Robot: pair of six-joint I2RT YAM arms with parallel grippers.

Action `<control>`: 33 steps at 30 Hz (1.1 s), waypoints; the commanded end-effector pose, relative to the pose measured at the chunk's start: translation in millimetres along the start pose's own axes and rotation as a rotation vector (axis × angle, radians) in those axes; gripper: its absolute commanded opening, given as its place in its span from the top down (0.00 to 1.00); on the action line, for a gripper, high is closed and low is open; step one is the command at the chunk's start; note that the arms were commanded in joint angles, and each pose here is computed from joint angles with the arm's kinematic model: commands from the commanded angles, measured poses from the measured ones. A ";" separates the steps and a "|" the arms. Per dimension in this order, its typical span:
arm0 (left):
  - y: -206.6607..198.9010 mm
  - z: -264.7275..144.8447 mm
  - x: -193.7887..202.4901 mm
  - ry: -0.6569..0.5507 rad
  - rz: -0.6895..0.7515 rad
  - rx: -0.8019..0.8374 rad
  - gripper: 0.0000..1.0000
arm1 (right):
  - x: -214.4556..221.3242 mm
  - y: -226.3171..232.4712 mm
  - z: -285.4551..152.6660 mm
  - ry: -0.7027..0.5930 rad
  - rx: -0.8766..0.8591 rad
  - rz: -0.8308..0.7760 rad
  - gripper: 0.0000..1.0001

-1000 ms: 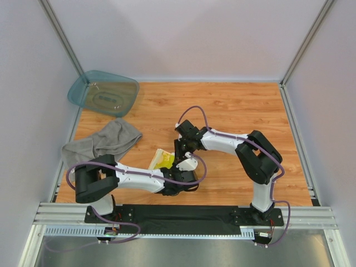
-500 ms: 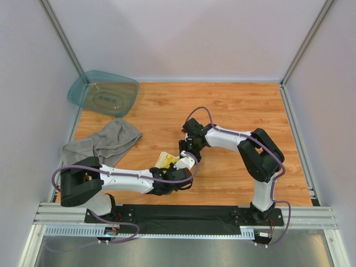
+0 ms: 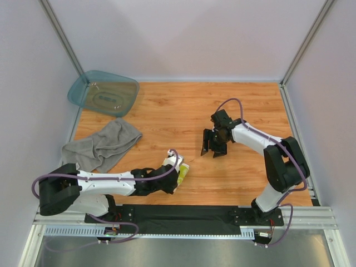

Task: Roll the towels
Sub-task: Roll the towel

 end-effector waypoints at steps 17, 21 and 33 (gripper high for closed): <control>60.7 -18.8 28.9 0.117 -0.694 0.137 1.00 | 43.4 63.4 -9.3 -0.149 -0.471 -0.135 0.37; 72.0 -17.0 41.2 0.140 -0.772 0.072 1.00 | 49.5 82.4 5.0 -0.142 -0.525 -0.172 0.36; 84.4 -16.7 52.1 0.185 -0.901 0.029 1.00 | 53.1 123.8 54.3 -0.089 -0.520 -0.250 0.40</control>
Point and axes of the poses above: each gripper's point midway between its finger pads, its own z axis out along the fingers, its own y axis along the line the jaws close on, x = y × z, the point moved 8 cm from there along -z, back along the fingers, and after that the axes turned 11 degrees about -z, right-handed, at the moved point
